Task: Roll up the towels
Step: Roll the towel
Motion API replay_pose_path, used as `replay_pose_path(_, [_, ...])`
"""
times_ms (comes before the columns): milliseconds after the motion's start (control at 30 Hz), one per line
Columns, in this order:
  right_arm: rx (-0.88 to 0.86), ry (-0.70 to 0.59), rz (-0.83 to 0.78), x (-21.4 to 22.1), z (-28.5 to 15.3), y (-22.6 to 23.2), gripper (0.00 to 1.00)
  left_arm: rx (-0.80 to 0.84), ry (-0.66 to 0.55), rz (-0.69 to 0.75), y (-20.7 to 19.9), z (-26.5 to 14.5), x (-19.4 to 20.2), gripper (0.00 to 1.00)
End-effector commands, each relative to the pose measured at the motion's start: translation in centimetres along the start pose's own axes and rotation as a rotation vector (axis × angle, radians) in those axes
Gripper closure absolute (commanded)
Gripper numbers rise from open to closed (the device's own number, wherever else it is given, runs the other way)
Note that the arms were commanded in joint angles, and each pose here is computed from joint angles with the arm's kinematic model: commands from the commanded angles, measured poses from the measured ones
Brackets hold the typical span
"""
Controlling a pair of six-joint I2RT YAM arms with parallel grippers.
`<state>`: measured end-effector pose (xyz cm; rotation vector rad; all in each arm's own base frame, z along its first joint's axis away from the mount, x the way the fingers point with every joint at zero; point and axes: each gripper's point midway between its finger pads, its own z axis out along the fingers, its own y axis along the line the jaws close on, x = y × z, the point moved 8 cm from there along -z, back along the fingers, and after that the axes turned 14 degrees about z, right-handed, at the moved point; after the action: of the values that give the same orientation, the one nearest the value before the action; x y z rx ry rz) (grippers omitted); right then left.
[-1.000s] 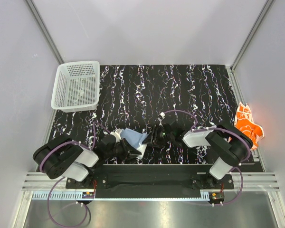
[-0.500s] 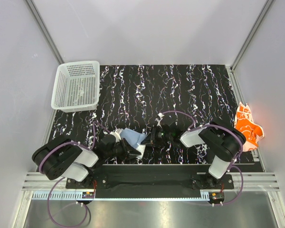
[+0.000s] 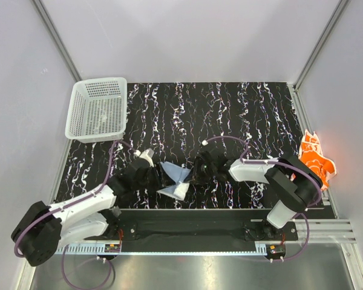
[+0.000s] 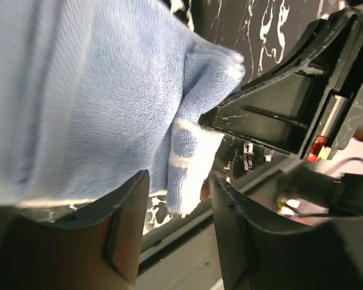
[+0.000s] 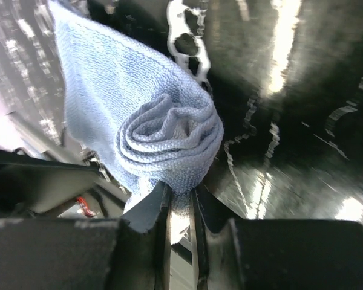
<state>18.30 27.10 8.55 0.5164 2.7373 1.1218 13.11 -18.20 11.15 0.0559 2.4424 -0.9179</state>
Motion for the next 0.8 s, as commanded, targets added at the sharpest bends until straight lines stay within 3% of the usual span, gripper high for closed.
replay_pose_path(0, [0.207,-0.043,-0.024,0.1,-1.4,-1.4,0.94,-0.154,-0.016,0.183,0.3,-1.3,-0.8,0.44])
replay_pose_path(200, [0.285,-0.052,-0.018,0.1,-2.0,-1.1,0.94,-0.205,-0.098,0.461,-4.6,-2.1,-1.6,0.43])
replay_pose_path(467, [0.321,-0.048,-0.024,-0.1,-2.2,0.0,0.95,-0.285,-0.042,0.743,-9.3,1.2,1.9,0.43])
replay_pose_path(767, [0.308,-0.046,-0.032,-0.1,-2.4,0.5,0.94,-0.368,0.021,0.871,-10.7,4.5,4.5,0.44])
